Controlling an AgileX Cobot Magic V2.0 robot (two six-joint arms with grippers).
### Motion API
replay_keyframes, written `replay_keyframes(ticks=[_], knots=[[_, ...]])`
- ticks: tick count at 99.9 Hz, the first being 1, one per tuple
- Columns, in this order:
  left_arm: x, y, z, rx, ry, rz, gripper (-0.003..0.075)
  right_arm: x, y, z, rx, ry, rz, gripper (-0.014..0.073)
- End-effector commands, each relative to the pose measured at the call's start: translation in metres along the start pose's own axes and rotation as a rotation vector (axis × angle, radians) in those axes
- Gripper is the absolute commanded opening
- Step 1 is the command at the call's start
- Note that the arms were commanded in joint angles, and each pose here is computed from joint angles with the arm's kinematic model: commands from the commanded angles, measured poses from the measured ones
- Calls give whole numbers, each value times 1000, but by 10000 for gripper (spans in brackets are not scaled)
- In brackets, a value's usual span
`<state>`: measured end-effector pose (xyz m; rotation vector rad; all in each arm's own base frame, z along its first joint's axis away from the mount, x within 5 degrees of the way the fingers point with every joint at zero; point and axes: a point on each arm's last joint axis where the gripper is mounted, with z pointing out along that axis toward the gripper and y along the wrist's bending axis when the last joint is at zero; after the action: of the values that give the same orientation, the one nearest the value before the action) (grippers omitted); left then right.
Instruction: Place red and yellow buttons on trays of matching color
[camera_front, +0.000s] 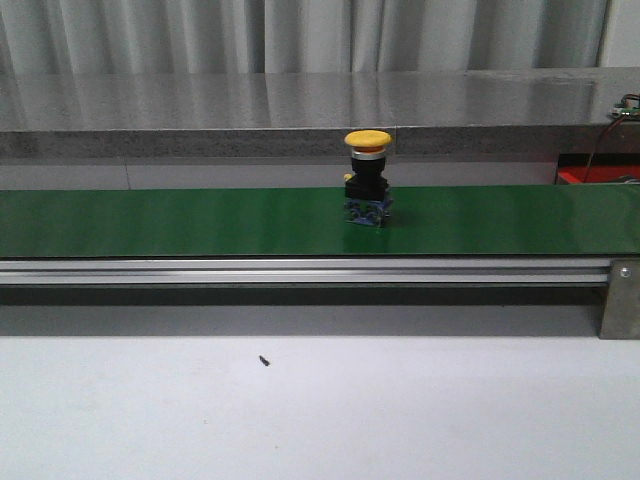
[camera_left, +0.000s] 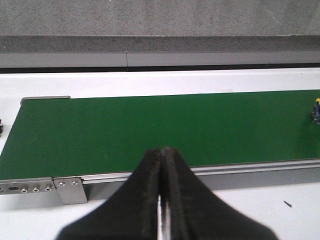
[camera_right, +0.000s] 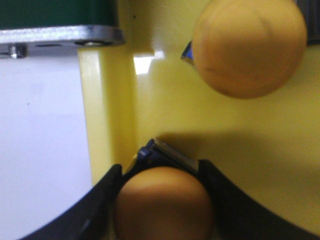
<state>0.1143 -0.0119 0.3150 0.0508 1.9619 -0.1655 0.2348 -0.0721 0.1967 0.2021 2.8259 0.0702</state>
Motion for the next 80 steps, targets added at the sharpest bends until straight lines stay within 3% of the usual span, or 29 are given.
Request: replay_keyframes(ticks=[1,12,39,80], knots=[[-15,-1,-4,-1,-97,-10,-20,-6,0,-15,10,-68,3,457],[-15,-1,-4,-1,-97,-10,-20,-9,2,-26,7,-85,-1,532],[-15,-1,-4,-1,-97,-10,-20,-14,19,-73,-45,-214,-14,531],[-15,-1,-4,-1,-97,-10,-20,-50,93,-113,-174,-398,-341,531]])
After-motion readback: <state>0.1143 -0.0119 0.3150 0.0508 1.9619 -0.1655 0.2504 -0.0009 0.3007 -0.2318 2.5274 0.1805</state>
